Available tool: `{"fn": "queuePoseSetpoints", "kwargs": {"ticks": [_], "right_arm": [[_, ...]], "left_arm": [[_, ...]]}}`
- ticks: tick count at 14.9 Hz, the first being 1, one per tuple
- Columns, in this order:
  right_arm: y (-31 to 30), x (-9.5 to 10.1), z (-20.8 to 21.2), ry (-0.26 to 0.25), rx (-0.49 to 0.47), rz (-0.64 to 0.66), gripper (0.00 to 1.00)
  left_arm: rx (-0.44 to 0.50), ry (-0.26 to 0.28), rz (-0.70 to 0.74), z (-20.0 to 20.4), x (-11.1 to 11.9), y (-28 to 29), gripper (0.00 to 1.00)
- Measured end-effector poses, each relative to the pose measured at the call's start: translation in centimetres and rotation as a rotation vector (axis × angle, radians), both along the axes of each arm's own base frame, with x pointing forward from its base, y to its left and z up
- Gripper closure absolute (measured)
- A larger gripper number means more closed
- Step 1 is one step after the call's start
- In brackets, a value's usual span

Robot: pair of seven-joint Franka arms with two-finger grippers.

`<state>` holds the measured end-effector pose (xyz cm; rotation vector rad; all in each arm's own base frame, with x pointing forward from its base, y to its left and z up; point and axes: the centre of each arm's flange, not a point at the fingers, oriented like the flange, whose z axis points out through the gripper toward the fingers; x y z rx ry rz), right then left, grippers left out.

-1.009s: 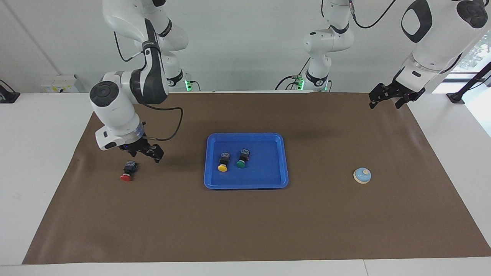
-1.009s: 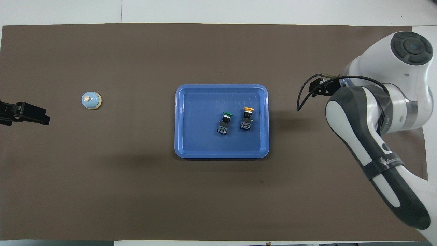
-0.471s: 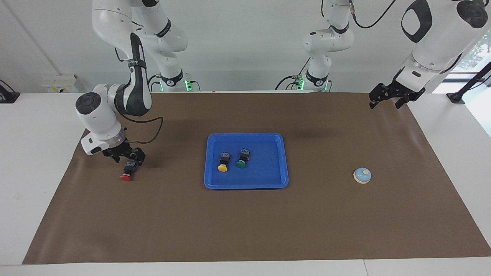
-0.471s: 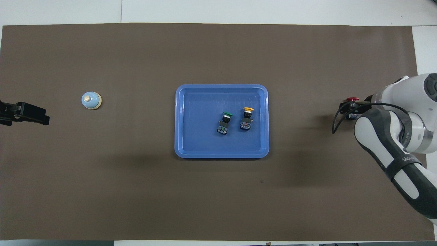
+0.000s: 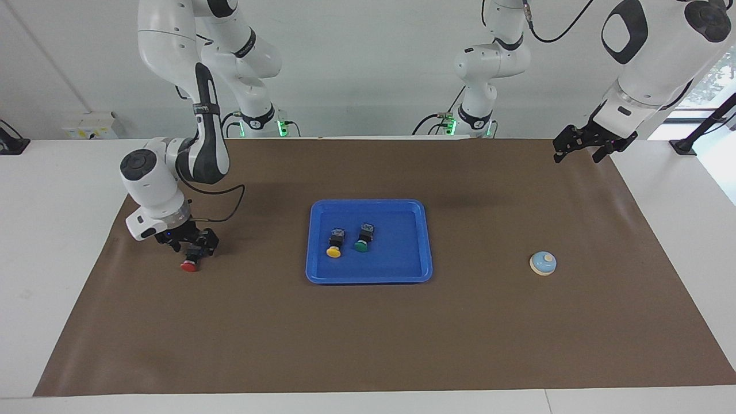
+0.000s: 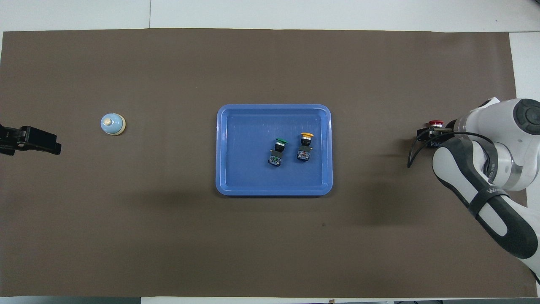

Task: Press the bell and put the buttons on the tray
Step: 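Reach the right gripper to the red-capped button and grasp it, then place the red button in the tray beside the green button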

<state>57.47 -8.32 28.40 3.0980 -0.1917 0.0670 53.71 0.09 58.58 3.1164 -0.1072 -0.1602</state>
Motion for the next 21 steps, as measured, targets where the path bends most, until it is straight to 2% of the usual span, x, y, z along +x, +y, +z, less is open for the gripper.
{"fn": "queuePoseSetpoints", "kwargs": {"ticks": [2, 3, 7, 8, 12, 15, 18, 21], "right_arm": [[0.0, 0.0, -0.5, 0.006, 0.001, 0.001, 0.05], [0.0, 0.0, -0.5, 0.006, 0.0, 0.001, 0.12], [0.1, 0.1, 0.2, -0.002, 0.0, 0.006, 0.55], [0.2, 0.0, 0.3, 0.002, 0.0, 0.008, 0.59], [0.5, 0.1, 0.7, 0.031, 0.003, 0.018, 0.59], [2.6, 1.3, 3.0, 0.036, 0.004, 0.053, 0.59], [8.2, 2.8, 6.3, 0.021, 0.005, 0.101, 0.59], [16.6, 3.3, 8.8, 0.001, 0.01, 0.088, 0.59]], "left_arm": [[0.0, 0.0, 0.0, 0.0, 0.0, 0.0, 0.0], [0.0, 0.0, 0.0, 0.0, 0.0, 0.0, 0.0], [0.0, 0.0, 0.0, 0.0, 0.0, 0.0, 0.0], [0.0, 0.0, 0.0, 0.0, 0.0, 0.0, 0.0], [0.0, 0.0, 0.0, 0.0, 0.0, 0.0, 0.0], [0.0, 0.0, 0.0, 0.0, 0.0, 0.0, 0.0], [0.0, 0.0, 0.0, 0.0, 0.0, 0.0, 0.0], [0.0, 0.0, 0.0, 0.0, 0.0, 0.0, 0.0]]}}
